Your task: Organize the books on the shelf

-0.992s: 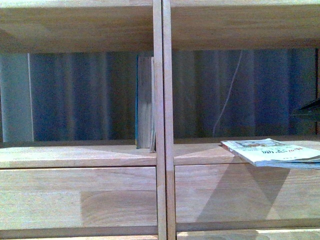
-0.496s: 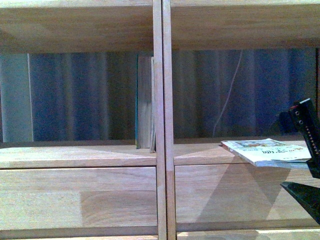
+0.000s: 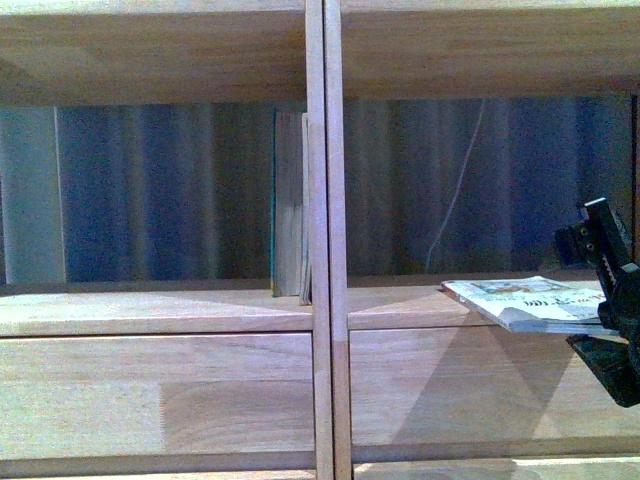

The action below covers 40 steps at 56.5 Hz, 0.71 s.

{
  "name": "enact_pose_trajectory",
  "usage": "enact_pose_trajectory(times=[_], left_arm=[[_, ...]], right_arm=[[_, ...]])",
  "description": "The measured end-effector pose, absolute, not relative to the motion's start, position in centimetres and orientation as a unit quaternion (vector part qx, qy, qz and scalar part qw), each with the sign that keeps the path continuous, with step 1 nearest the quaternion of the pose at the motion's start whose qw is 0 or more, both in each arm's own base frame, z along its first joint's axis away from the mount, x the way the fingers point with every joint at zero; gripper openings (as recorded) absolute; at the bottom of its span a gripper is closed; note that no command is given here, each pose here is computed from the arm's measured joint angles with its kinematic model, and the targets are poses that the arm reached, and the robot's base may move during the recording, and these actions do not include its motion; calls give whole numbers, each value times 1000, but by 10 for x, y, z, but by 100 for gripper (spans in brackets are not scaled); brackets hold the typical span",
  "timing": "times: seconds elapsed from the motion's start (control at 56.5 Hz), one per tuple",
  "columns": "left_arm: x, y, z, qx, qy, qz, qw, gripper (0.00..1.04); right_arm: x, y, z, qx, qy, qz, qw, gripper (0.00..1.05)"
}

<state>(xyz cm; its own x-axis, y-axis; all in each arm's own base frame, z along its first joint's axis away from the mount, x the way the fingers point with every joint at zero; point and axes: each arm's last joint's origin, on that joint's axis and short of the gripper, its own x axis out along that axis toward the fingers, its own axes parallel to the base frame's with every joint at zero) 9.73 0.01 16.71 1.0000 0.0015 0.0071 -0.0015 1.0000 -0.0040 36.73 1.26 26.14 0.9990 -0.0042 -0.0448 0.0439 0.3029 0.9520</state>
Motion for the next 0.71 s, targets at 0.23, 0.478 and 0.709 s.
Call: enact_pose_trajectory(times=[0.23,0.478,0.709], left_arm=[[97,0,167,-2,-4,1,1000,97],[97,0,167,-2,-4,1,1000,97],[100,1,170,-9,-12,-85,996,97]], right_arm=[[373,7,254,591,20,-27,806,35],[373,5,252,607,10,-10,795,7],[351,4,261,610,3,44,791,7]])
